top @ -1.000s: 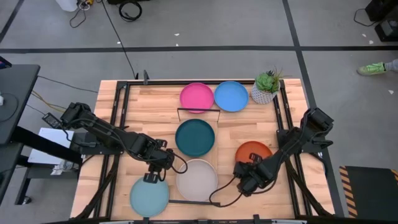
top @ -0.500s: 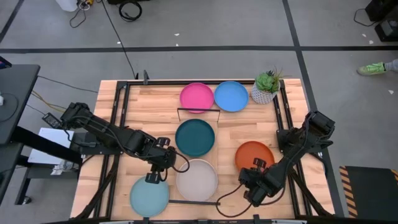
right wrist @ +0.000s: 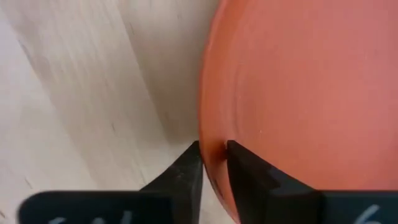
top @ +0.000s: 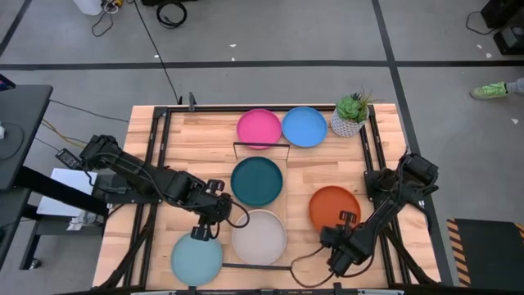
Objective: Place and stack plates onto a shelf
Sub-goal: Stack the orange plate on top of the dark green plate on the shelf
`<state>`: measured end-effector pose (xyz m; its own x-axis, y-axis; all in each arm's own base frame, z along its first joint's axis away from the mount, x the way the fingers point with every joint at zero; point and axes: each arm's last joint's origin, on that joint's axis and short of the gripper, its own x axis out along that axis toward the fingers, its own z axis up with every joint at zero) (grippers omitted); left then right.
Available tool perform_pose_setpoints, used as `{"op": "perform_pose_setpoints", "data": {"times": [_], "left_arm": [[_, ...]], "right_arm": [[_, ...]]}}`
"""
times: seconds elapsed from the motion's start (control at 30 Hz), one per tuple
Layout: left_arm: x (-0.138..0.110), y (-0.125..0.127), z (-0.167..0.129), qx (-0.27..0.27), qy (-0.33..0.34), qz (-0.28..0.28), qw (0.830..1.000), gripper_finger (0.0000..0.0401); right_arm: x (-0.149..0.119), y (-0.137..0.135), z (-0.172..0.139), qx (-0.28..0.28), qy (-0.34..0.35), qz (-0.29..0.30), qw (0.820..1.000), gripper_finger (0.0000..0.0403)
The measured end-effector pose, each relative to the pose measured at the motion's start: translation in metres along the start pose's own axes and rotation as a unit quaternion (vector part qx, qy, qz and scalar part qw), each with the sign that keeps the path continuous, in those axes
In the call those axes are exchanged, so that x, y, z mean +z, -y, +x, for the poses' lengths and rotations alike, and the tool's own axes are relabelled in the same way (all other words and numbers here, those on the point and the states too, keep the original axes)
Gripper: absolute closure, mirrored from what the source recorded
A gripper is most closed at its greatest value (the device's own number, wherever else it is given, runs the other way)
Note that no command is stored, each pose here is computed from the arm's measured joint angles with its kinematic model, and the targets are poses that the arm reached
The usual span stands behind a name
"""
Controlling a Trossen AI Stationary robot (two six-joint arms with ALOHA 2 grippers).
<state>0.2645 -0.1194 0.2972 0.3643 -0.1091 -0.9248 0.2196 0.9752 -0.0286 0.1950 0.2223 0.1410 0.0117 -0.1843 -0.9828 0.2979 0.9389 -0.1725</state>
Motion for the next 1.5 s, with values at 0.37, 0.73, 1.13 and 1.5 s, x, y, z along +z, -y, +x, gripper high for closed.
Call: {"op": "perform_pose_setpoints", "data": {"times": [0.37,0.73,1.13,1.5], "left_arm": [[0.000,0.000,0.000,0.000,0.002,0.008,1.000,0.0329],[0.001,0.000,0.000,-0.001,0.008,0.008,1.000,0.0328],[0.007,0.011,-0.001,0.038,0.052,0.124,0.990,0.0328],[0.005,0.023,-0.005,0.156,0.072,0.154,0.973,0.0277]], "right_arm": [[-0.004,0.001,-0.001,-0.013,0.001,-0.023,1.000,0.0384],[0.000,-0.012,-0.028,-0.014,0.056,-0.119,0.991,0.0390],[-0.010,-0.022,-0.055,-0.043,0.128,-0.192,0.972,0.0390],[0.011,-0.026,-0.079,-0.040,0.171,-0.214,0.961,0.0390]]}}
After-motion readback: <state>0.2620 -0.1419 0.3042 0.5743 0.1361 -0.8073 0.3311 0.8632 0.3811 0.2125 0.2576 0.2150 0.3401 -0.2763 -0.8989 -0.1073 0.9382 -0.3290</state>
